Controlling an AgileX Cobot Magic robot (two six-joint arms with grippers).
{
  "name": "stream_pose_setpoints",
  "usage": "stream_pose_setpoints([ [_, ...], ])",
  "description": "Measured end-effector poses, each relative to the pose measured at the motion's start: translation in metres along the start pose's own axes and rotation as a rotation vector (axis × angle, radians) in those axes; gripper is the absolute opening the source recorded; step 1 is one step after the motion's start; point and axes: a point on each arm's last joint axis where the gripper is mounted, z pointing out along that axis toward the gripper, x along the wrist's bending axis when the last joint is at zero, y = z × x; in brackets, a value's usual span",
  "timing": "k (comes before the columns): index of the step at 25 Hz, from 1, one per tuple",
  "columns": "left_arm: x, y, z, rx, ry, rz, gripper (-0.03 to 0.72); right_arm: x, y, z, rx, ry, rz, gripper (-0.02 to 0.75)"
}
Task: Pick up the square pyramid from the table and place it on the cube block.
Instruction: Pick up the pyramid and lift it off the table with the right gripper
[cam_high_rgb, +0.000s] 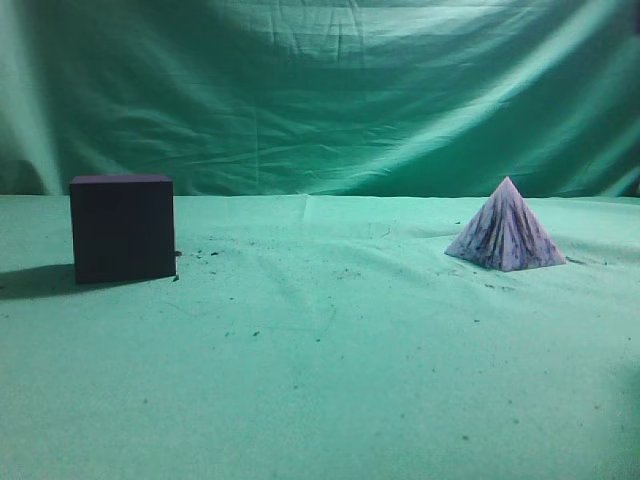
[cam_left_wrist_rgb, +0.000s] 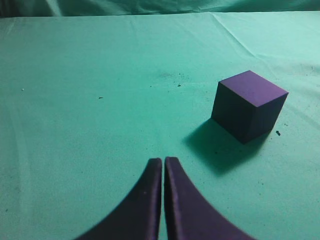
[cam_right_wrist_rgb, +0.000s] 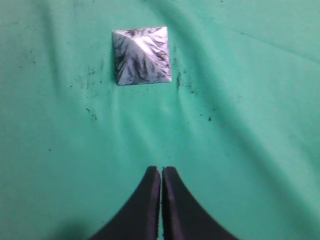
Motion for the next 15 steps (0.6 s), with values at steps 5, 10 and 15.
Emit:
stream_pose_setpoints([
  [5, 0.000, 0.000, 0.000, 0.000, 0.000, 0.000, 0.000, 0.020, 0.034, 0.036, 0.021, 0.016, -0.073, 0.050],
  [10, 0.000, 0.000, 0.000, 0.000, 0.000, 0.000, 0.000, 0.023, 0.050, 0.070, 0.038, 0.018, -0.084, 0.363],
  [15, 0.000, 0.000, 0.000, 0.000, 0.000, 0.000, 0.000, 0.022, 0.056, 0.101, 0.088, 0.019, -0.080, 0.661],
])
